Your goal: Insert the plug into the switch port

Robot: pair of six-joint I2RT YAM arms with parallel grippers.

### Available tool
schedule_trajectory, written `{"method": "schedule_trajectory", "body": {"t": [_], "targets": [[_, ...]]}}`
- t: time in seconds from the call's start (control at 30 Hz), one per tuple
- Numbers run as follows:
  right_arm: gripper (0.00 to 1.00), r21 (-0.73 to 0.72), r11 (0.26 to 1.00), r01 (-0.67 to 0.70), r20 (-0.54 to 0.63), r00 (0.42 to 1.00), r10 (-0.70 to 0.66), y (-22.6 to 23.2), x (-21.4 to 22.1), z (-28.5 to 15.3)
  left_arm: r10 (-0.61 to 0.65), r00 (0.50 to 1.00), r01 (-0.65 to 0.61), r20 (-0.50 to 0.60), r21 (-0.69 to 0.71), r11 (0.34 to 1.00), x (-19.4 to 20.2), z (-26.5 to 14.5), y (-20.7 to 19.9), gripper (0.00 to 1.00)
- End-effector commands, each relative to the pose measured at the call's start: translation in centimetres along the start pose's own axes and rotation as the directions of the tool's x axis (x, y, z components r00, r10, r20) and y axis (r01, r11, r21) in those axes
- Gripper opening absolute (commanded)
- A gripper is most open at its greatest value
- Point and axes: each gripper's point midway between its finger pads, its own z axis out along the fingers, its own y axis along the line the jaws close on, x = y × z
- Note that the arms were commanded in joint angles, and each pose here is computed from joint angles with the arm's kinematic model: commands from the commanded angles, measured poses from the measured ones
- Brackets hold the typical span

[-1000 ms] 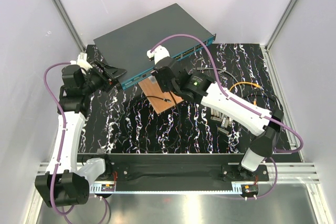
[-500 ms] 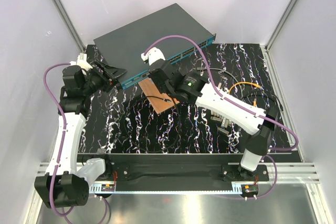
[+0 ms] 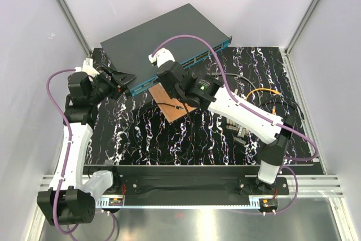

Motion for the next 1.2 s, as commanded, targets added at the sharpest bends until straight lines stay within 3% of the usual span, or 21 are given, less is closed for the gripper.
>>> {"method": "schedule_trajectory", "body": {"t": [0.0, 0.37, 1.07, 1.13, 1.17], "targets": [[0.0, 0.014, 0.993, -0.117, 0.183, 0.977, 0.112, 0.1, -5.5, 0.1, 0.083, 0.995, -0.076, -0.05, 0.135, 0.988, 1.4, 0.6, -2.8, 0.2], [0.0, 0.02, 0.994, -0.111, 0.196, 0.975, 0.105, 1.1, -5.4, 1.6, 0.054, 0.996, -0.042, -0.075, 0.154, 0.987, 1.7, 0.9, -3.0, 0.0], [0.0, 0.032, 0.996, -0.078, 0.287, 0.956, 0.066, 1.4, -7.9, 3.3, 0.047, 0.985, -0.022, -0.164, 0.154, 0.988, 4.9, 1.3, -2.0, 0.0], [0.1, 0.018, 0.996, -0.089, 0.273, 0.959, 0.081, 1.3, -7.6, 2.9, 0.051, 0.986, -0.03, -0.158, 0.133, 0.991, 4.8, 1.3, -1.7, 0.0], [0.2, 0.012, 0.996, -0.088, 0.263, 0.961, 0.082, 1.1, -7.2, 2.9, 0.061, 0.987, -0.042, -0.148, 0.128, 0.991, 4.6, 1.2, -1.7, 0.0]]}}
